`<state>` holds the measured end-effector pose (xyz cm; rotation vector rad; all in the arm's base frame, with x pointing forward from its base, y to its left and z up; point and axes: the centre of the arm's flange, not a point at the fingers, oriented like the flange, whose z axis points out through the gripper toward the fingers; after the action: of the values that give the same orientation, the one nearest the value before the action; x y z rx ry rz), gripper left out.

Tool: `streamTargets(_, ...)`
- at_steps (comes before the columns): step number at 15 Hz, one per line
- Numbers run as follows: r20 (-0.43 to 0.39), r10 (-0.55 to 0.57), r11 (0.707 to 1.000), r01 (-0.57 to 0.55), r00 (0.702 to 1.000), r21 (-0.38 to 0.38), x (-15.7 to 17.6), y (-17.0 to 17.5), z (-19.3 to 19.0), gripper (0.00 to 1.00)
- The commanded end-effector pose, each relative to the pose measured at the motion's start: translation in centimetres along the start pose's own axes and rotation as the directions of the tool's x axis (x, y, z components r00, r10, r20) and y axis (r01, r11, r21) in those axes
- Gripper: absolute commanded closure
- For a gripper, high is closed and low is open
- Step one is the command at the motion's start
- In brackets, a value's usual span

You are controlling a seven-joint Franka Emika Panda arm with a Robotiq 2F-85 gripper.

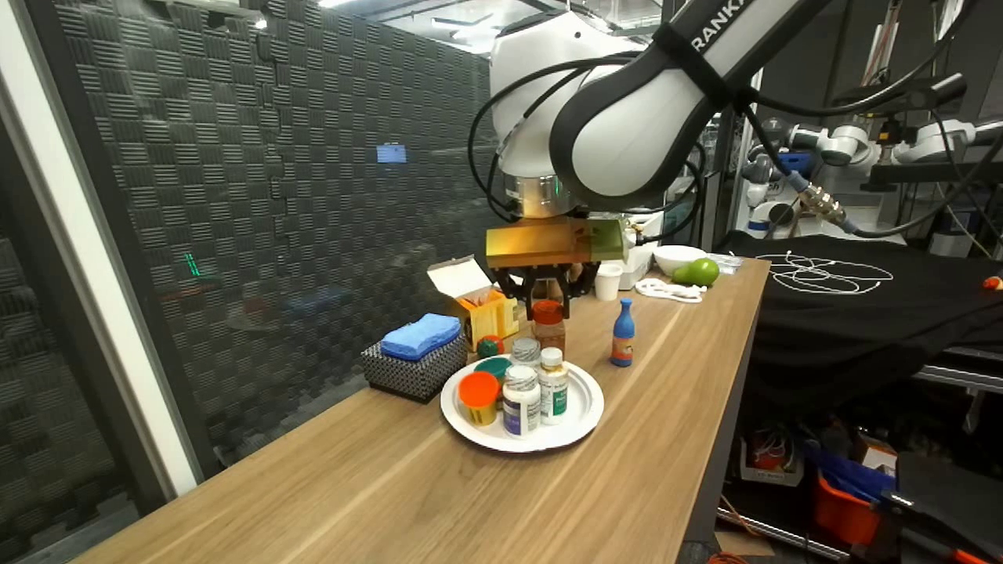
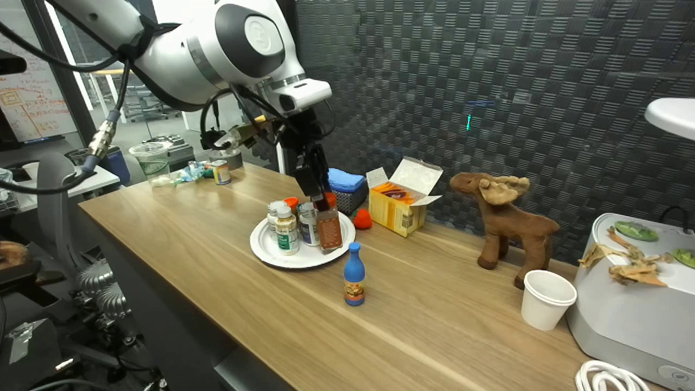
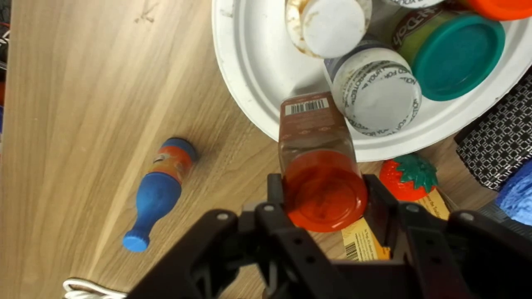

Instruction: Put the bottles and the orange plushie surrounding the white plate on the white plate

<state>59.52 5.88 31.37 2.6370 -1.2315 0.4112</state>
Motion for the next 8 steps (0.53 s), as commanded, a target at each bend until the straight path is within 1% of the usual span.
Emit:
streamTargets(1,0.003,0.009,1.0,-0.009,1.0,0.015,-0.64,-0.41,-0.34,0.76)
streamTargets(8,0.029,-0.001,1.0,0.001,1.0,0.019,-1.55,-1.27,0.35,0.76)
